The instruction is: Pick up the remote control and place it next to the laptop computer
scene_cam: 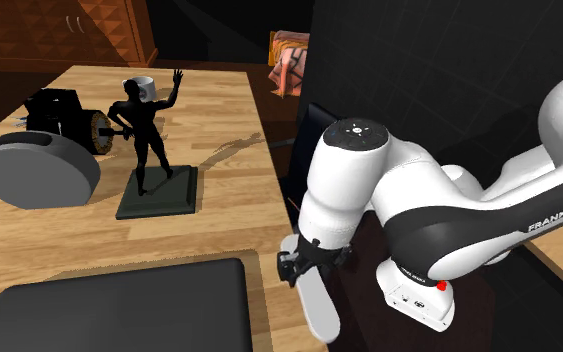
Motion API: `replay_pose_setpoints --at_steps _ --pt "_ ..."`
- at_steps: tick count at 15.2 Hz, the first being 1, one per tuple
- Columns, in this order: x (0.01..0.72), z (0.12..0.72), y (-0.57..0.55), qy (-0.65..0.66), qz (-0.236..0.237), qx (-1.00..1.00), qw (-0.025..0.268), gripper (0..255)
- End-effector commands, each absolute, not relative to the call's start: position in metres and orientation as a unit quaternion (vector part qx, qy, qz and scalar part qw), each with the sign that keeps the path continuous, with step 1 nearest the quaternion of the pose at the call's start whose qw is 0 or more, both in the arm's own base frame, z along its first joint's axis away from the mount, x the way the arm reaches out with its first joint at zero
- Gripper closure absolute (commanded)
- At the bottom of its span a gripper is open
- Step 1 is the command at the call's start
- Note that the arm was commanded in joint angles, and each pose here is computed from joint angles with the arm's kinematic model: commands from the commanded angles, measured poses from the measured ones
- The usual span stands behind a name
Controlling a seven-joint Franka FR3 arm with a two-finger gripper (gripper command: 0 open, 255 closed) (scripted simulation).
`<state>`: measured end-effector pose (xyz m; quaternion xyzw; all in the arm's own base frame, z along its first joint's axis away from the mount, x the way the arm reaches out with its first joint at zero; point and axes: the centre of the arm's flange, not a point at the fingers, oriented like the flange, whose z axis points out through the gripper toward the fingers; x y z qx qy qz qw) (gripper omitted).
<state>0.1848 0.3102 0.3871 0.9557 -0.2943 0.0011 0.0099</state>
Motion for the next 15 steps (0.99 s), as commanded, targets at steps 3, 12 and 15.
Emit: replay_pose_setpoints --at_steps 3,12,15 --pt "0.185 0.366 0.31 -0.294 0.001 0.956 0.009 255" --pt "0.185 0.347 0.31 -0.294 0.001 0.956 0.009 255" --pt "0.185 0.347 0.31 -0.294 0.001 0.956 0.009 255"
